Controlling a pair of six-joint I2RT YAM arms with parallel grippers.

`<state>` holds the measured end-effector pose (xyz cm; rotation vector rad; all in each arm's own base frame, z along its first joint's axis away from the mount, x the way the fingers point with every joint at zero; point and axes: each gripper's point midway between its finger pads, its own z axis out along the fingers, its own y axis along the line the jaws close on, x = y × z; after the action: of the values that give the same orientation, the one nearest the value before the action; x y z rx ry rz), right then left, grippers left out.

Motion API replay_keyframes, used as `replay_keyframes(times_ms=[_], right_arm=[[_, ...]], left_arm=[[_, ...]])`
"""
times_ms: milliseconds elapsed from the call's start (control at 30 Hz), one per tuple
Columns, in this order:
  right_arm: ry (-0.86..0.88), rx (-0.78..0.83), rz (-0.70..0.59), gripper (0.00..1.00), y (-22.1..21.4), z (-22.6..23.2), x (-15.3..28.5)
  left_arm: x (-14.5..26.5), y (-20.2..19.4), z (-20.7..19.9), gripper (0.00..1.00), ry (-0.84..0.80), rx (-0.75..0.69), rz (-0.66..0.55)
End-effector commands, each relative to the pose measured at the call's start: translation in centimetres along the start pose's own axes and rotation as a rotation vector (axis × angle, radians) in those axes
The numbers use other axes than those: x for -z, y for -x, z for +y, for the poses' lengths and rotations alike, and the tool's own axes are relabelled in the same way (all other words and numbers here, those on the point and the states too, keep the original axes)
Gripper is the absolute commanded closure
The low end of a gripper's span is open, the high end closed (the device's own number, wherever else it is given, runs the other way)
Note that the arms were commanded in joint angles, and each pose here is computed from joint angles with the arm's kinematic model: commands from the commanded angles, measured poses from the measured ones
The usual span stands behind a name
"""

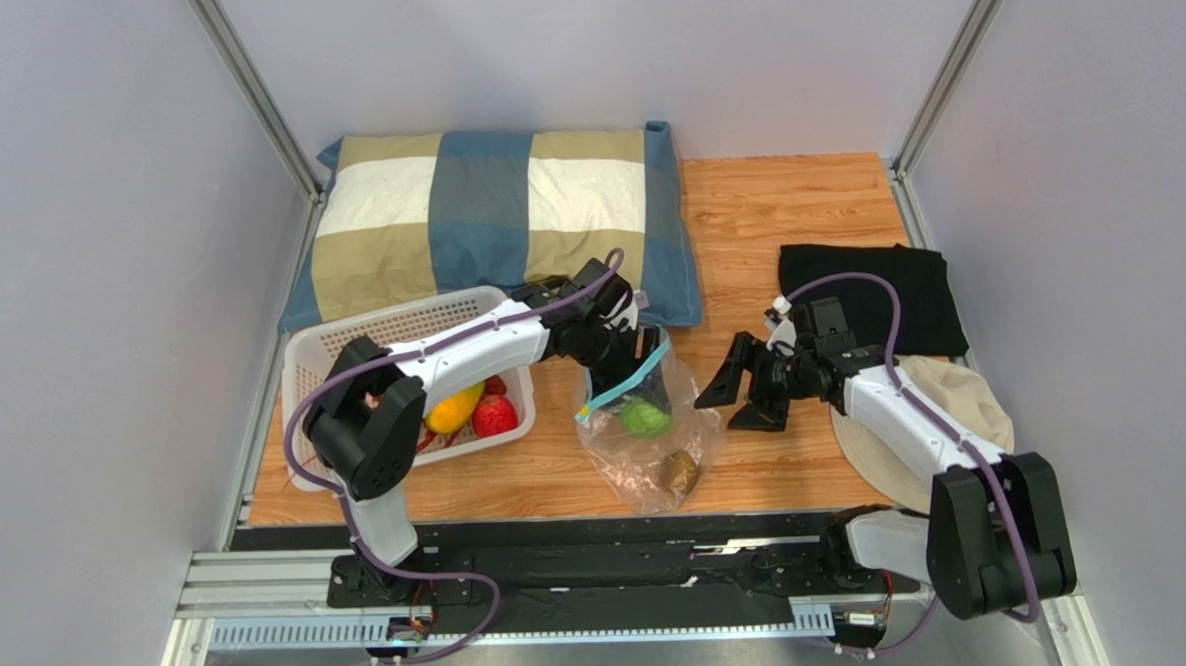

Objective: Open the zip-top bag and remove the fake food

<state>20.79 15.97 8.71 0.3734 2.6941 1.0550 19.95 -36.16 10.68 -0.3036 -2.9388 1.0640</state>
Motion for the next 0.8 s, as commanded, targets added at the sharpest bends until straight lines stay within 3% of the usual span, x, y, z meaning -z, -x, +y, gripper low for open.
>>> replay_keyframes(times_ms=[0, 100, 300, 433, 533, 567, 633, 667, 767], right_arm=[[0.144, 0.048, -0.058, 0.48, 2.4, 2.5, -1.2], [0.098, 0.037, -0.073, 0.78, 3.0, 1.8, -1.4], [-0.064, 0.098, -0.103, 0.84, 5.5, 0.2, -1.3], [-0.131, 0.163, -0.111, 0.85, 7.9, 0.2, -1.3], [-0.175, 0.203, -0.116, 0.77, 9.5, 1.1, -0.4], [-0.208, 0.194, -0.095, 0.66, 9.2, 0.8, 0.0], [-0.242, 0.223, -0.120, 0.57, 10.5, 1.7, 1.2], [-0.275, 0.212, -0.095, 0.46, 9.9, 1.4, 1.9], [-0.335, 0.262, -0.098, 0.30, 9.7, 2.8, 3.9]], left_arm=[[3.7, -0.1, -1.8, 1.00, -0.015, -0.068, -0.053], [4.9, -0.2, -1.1, 1.00, 0.040, -0.075, -0.073], [11.2, 0.1, 3.6, 1.00, 0.346, -0.129, -0.280], [17.3, -0.8, 4.8, 1.00, 0.391, -0.147, -0.435], [21.2, -0.7, 7.4, 1.00, 0.417, -0.065, -0.542], [22.0, -0.4, 8.1, 1.00, 0.415, -0.037, -0.565], [23.6, 0.3, 10.5, 1.00, 0.422, 0.053, -0.606], [23.9, 0.9, 11.1, 1.00, 0.416, 0.079, -0.620], [23.6, 3.3, 13.1, 1.00, 0.394, 0.164, -0.620]])
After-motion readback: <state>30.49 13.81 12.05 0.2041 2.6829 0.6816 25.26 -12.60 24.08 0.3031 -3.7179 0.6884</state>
